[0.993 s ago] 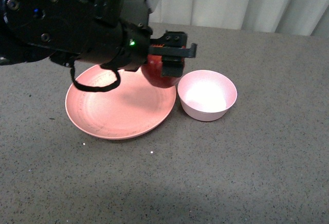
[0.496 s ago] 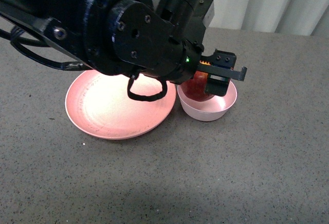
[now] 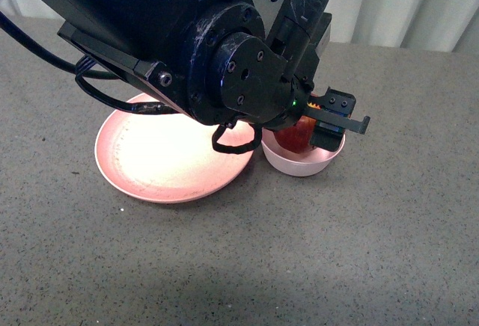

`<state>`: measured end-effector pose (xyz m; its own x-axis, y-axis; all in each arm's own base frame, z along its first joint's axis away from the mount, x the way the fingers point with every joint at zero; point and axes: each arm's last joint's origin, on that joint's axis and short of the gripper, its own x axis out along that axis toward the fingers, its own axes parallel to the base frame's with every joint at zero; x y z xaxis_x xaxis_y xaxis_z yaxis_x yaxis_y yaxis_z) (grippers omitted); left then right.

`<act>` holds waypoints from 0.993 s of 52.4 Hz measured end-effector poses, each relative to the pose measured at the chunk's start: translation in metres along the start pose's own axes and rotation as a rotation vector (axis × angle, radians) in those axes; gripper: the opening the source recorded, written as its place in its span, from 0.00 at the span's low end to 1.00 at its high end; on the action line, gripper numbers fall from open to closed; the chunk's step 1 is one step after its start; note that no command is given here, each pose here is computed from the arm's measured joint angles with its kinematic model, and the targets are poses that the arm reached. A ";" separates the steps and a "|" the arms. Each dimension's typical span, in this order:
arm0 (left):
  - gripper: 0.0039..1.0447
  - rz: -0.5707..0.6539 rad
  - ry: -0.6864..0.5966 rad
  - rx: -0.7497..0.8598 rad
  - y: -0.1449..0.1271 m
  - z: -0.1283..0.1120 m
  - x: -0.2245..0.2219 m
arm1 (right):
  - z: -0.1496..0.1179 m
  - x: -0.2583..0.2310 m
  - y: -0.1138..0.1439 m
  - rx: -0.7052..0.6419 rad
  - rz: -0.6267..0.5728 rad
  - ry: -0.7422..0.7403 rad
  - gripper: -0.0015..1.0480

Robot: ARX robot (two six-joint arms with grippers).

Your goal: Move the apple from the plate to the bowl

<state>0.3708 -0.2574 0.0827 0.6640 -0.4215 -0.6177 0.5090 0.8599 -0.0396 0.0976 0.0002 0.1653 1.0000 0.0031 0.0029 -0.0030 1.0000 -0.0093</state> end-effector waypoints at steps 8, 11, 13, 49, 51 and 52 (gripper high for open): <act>0.66 0.018 0.003 0.001 0.002 0.000 0.004 | 0.000 0.000 0.000 0.000 0.000 0.000 0.91; 0.66 0.023 0.008 0.002 0.003 -0.001 0.006 | 0.000 0.000 0.000 0.000 0.000 0.000 0.91; 0.66 0.025 0.012 -0.001 0.004 -0.002 0.006 | 0.000 0.000 0.000 0.000 0.000 0.000 0.91; 0.94 0.239 -0.293 -0.205 0.040 -0.013 -0.123 | 0.000 0.000 0.000 0.000 0.000 0.000 0.91; 0.94 0.252 -0.290 -0.211 0.042 -0.021 -0.130 | 0.000 0.000 0.000 0.000 0.000 0.000 0.91; 0.94 0.261 -0.288 -0.215 0.043 -0.026 -0.134 | 0.000 0.000 0.000 0.000 0.000 0.000 0.91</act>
<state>0.2894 -0.1560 0.1437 0.8960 -0.2194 -0.3860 0.1989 0.9756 -0.0929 0.0976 0.0002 0.1653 1.0000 0.0034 0.0032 -0.0034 1.0000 -0.0094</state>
